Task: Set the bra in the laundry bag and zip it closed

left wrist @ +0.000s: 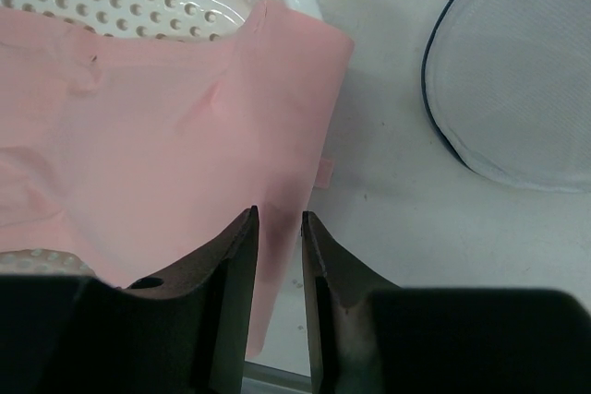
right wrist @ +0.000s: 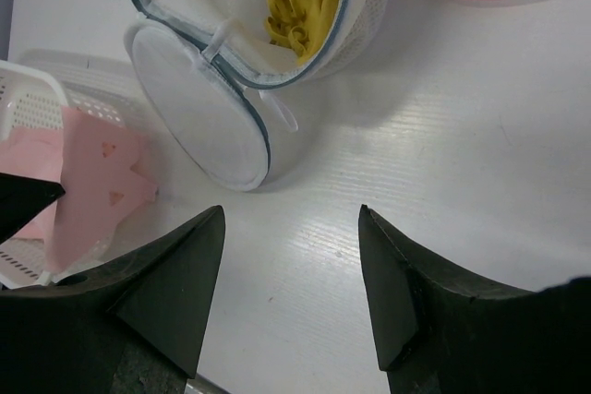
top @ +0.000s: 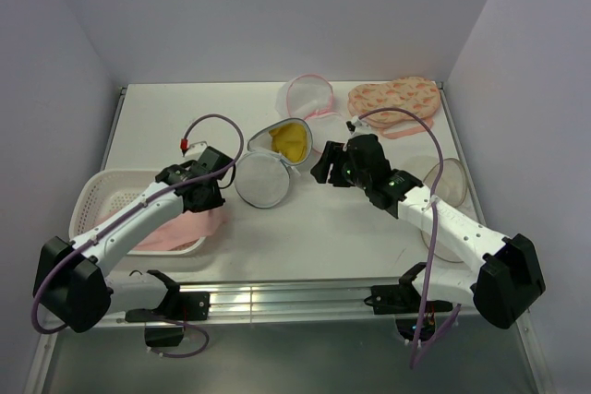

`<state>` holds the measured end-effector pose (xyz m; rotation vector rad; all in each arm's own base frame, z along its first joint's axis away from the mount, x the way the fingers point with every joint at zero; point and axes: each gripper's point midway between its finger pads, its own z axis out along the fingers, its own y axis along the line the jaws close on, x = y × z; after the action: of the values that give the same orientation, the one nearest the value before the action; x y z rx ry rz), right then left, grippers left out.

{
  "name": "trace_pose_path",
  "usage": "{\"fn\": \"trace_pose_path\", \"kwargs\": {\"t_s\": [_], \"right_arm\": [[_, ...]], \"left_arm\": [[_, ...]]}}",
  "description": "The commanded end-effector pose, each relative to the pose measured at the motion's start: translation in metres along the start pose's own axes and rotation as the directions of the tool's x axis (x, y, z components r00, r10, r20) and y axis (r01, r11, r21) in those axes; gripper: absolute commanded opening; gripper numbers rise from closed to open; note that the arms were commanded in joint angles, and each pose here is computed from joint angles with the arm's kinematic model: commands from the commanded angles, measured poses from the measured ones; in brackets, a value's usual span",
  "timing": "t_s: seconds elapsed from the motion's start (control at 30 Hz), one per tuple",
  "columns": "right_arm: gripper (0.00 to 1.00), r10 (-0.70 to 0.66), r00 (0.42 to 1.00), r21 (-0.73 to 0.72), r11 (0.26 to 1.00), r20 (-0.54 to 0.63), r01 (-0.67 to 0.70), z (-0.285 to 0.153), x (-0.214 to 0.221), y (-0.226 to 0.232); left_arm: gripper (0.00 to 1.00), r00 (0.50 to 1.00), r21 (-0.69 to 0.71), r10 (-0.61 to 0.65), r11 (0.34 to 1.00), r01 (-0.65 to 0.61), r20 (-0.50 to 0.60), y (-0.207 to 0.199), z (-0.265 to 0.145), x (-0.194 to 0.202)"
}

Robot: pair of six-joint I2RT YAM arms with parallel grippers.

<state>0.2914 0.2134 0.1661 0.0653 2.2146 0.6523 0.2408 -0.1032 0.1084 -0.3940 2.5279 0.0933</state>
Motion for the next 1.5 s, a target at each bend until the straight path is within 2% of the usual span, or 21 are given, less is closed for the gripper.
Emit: {"fn": "trace_pose_path", "kwargs": {"t_s": [0.0, 0.33, 0.53, 0.97, 1.03, 1.2, 1.47], "right_arm": [[0.67, -0.001, 0.999, -0.022, 1.0, 0.042, 0.002, -0.003, -0.009, 0.005], [0.66, -0.002, 0.999, -0.02, 1.0, 0.04, 0.003, -0.001, -0.007, 0.004], [0.65, -0.006, 0.999, -0.017, 1.0, 0.036, 0.006, 0.0, -0.006, 0.003], [0.64, -0.009, 0.999, -0.018, 1.0, 0.037, 0.009, 0.001, -0.007, 0.004], [0.63, -0.007, 0.999, -0.019, 1.0, 0.033, 0.008, 0.001, -0.007, 0.005], [0.63, -0.007, 0.999, -0.023, 1.0, 0.039, 0.008, -0.001, -0.01, 0.007], [0.63, -0.007, 0.998, -0.034, 0.999, 0.058, 0.009, -0.007, -0.018, 0.012]], "left_arm": [[0.31, 1.0, 0.019, 0.007, 1.0, -0.007, 0.025, -0.006, 0.0, -0.007], [0.3, 1.0, 0.012, 0.017, 1.0, -0.017, 0.015, -0.007, 0.004, -0.004], [0.26, 1.0, 0.013, 0.017, 1.0, -0.018, 0.013, -0.007, 0.006, -0.003], [0.08, 0.999, 0.005, 0.021, 1.0, -0.021, 0.028, -0.005, 0.001, -0.009], [0.03, 0.999, 0.003, 0.016, 1.0, -0.016, 0.037, -0.004, -0.001, -0.011], [0.0, 0.994, 0.008, -0.006, 1.0, 0.005, 0.106, 0.0, -0.024, -0.035], [0.0, 0.961, 0.028, -0.018, 1.0, 0.01, 0.276, -0.004, -0.096, -0.117]]}}
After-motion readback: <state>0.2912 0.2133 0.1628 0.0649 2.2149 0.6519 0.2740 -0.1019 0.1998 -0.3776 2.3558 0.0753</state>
